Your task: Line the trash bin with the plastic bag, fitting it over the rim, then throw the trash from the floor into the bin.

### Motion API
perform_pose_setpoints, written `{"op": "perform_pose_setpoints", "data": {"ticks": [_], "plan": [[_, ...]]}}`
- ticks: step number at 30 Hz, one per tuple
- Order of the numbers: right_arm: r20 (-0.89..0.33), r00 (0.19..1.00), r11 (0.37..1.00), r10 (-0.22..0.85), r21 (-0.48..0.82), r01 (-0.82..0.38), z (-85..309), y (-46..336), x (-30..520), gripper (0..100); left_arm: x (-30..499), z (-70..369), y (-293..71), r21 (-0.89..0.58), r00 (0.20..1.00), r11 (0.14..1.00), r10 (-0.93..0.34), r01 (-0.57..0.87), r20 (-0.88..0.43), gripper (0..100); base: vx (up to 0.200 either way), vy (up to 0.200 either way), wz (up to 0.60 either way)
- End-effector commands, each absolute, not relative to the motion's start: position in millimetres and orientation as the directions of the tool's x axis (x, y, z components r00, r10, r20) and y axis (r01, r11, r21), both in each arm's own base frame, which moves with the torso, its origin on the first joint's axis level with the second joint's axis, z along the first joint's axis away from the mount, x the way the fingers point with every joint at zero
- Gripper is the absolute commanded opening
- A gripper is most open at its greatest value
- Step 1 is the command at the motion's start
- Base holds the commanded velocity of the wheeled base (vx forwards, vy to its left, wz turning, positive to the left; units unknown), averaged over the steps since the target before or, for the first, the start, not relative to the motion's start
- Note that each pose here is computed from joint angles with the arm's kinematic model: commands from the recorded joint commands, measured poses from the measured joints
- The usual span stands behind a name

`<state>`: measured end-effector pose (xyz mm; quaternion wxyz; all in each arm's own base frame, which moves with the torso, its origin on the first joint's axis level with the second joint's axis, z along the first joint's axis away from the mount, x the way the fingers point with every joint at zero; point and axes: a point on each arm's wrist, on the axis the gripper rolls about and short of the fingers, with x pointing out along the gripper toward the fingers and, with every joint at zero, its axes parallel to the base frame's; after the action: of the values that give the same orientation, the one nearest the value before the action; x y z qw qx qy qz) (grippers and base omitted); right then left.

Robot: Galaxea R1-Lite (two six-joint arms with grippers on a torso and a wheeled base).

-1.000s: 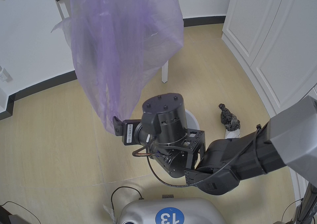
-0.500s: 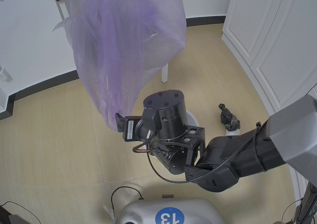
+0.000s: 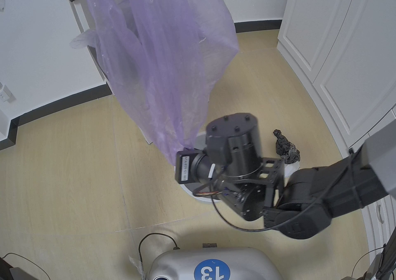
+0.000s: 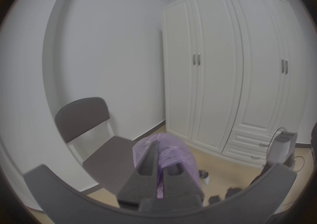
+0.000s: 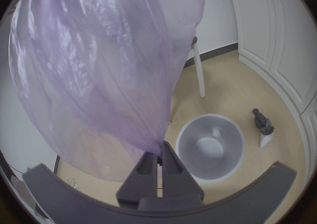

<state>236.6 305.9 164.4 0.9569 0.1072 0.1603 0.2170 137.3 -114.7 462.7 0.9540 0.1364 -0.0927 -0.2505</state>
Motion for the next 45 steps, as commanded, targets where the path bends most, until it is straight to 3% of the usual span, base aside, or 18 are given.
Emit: {"op": "perform_pose_setpoints", "data": {"ticks": [1,9,16,24,26,31,37,45], "plan": [[-0.251,0.892,0.914,0.375,0.262,-0.311,210,212,222,0,141,426,-75,0.244,0.899,0.866,-0.425,0.437,-0.104,0,0.0,0.0,0.0],[-0.376,0.863,0.94,0.337,0.176,-0.291,231,132,186,0,149,350,-52,0.162,0.828,0.849,-0.419,0.502,-0.372,0,0.0,0.0,0.0],[-0.359,0.887,0.954,0.29,0.034,-0.298,242,104,191,0,150,312,-59,0.126,0.755,0.81,-0.461,0.572,-0.467,0,0.0,0.0,0.0],[-0.337,0.893,0.934,0.299,-0.089,-0.346,251,115,210,0,171,284,-79,0.104,0.706,0.747,-0.559,0.656,-0.434,0,0.0,0.0,0.0],[-0.311,0.859,0.869,0.406,-0.161,-0.469,256,140,225,0,188,260,-115,0.112,0.641,0.649,-0.681,0.752,-0.355,0,0.0,0.0,0.0],[-0.306,0.776,0.758,0.551,-0.205,-0.619,249,169,242,0,214,226,-177,0.063,0.556,0.566,-0.776,0.822,-0.299,0,0.0,0.0,0.0],[-0.366,0.684,0.681,0.631,-0.161,-0.714,225,191,265,0,241,201,-235,0.02,0.576,0.585,-0.791,0.811,-0.207,0,0.0,0.0,0.0],[-0.399,0.661,0.682,0.636,-0.112,-0.723,207,194,279,0,266,185,-232,-0.006,0.611,0.628,-0.759,0.778,-0.224,0,0.0,0.0,0.0]]}}
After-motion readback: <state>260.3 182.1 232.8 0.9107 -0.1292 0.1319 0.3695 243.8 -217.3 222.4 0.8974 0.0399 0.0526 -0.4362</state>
